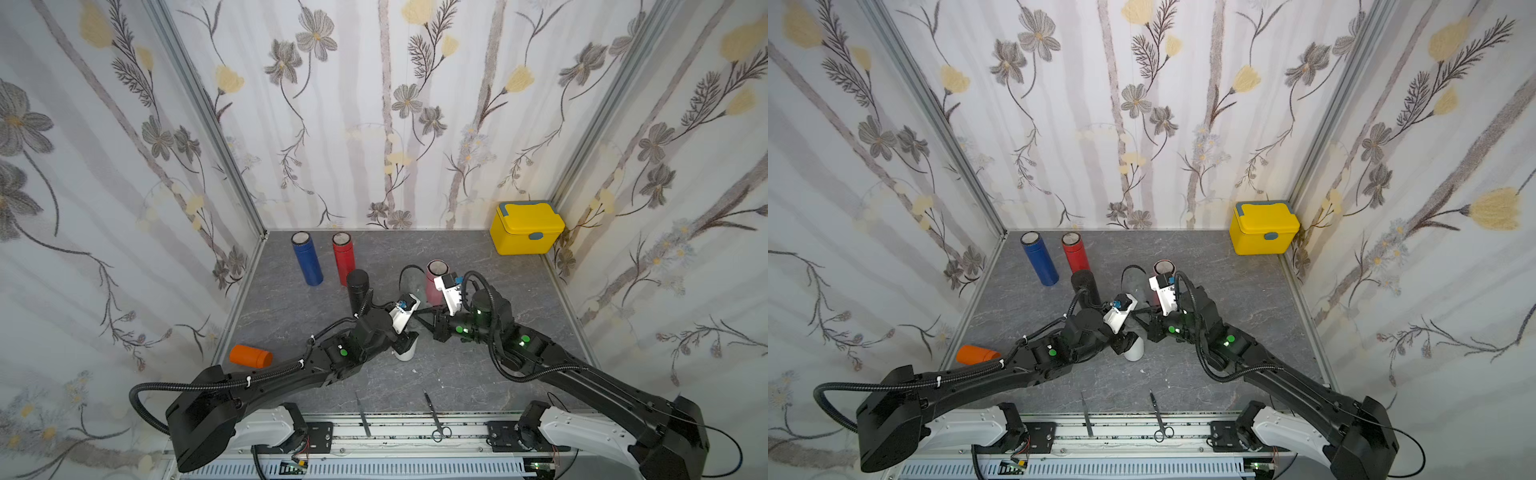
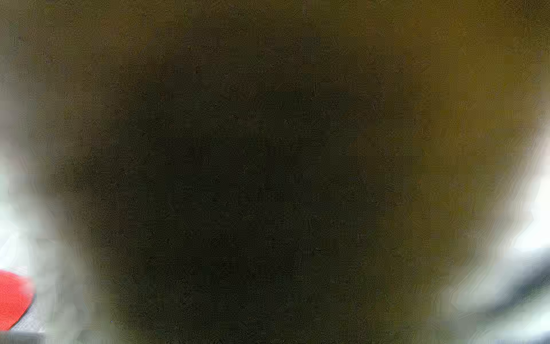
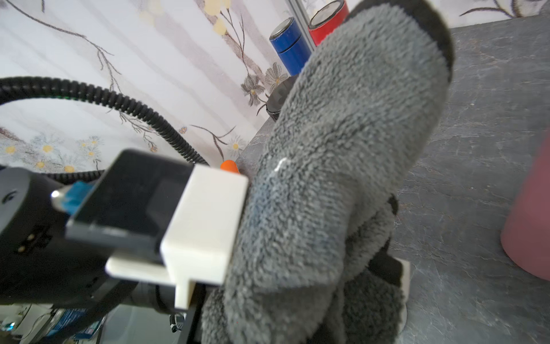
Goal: Wipe the surface of the thermos
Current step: Wipe the dirt from the surface of the thermos.
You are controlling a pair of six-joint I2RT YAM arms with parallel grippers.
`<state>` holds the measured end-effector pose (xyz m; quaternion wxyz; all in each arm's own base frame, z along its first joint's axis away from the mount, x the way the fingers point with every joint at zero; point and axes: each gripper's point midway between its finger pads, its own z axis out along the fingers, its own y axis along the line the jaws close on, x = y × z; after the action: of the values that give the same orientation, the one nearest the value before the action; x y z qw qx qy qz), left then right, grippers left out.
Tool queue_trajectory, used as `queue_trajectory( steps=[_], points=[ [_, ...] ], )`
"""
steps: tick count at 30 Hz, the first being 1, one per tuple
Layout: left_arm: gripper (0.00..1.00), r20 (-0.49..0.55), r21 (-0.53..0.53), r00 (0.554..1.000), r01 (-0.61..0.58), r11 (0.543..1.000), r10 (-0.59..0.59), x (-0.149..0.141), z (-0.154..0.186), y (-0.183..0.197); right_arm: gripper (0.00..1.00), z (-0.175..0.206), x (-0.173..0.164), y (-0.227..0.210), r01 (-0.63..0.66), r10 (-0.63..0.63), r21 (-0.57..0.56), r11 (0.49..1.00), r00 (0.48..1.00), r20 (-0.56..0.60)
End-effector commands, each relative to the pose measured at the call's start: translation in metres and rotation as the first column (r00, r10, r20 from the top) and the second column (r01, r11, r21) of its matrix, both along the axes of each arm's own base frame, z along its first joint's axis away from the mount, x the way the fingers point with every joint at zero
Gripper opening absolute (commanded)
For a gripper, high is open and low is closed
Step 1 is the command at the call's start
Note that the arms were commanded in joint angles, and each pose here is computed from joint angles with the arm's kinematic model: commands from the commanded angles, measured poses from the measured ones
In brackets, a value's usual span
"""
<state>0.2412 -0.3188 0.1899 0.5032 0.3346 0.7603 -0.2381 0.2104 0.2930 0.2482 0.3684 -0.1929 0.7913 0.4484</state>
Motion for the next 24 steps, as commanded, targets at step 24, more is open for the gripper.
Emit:
queue_trajectory(
  steps=[24],
  points=[
    [0.00,-0.239,-0.486,0.947,-0.307,0.818,0.214,-0.004,0.174,0.056,0.00,-0.007,-0.029,-0.089,0.238,-0.271,0.242,0.941,0.956,0.116]
  ],
)
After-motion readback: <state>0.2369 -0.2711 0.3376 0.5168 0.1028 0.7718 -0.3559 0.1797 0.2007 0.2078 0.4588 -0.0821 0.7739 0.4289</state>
